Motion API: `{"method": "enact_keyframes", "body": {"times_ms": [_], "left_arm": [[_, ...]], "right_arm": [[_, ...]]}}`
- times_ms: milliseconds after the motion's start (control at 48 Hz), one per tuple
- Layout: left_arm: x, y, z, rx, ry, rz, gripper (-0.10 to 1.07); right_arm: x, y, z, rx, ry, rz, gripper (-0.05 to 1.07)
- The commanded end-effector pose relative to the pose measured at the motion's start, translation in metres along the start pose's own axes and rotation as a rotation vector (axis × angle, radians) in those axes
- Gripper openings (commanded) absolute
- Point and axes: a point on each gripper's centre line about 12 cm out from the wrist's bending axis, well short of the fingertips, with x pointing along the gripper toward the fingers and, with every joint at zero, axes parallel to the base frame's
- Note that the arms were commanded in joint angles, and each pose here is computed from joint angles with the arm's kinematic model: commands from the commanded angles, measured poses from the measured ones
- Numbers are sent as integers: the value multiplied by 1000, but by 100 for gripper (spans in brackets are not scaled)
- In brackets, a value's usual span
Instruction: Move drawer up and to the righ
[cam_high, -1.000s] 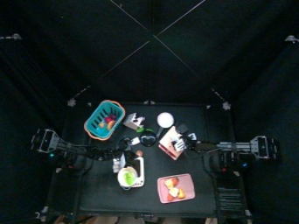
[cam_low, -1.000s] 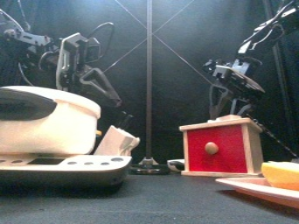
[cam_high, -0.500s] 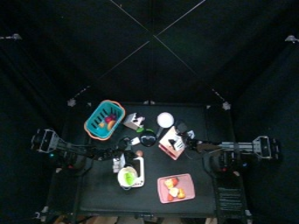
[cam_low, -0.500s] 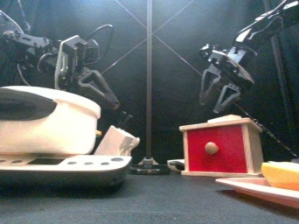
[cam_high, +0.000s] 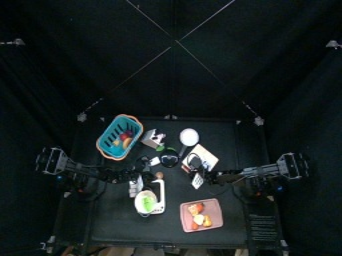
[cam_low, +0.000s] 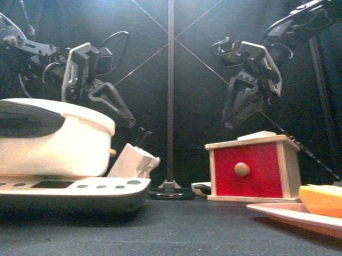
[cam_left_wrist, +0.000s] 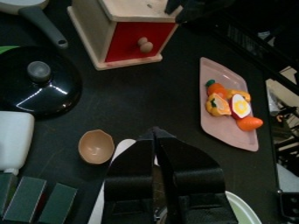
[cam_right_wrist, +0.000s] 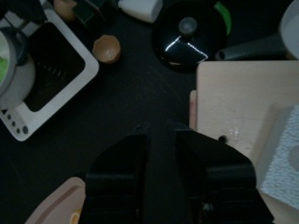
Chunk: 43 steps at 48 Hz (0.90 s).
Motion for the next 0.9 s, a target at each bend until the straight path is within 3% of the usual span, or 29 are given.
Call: {"method": "enact_keyframes", "body": {"times_ms": [0,312,625,875], "left_arm": [[1,-2,6,-6,-22,-4,38],[1,-1,6,-4,-21,-2,38],[1,-1,4,-3,-16,1,38],[6,2,1,-1,-4,14,38]], "right_arm": [[-1,8,9,13,-16,22,60],[16,-4,-4,18,64,-89,57],[14,-17,-11,37,112,-205,57],[14,-22,-13,48,129,-239,57]]}}
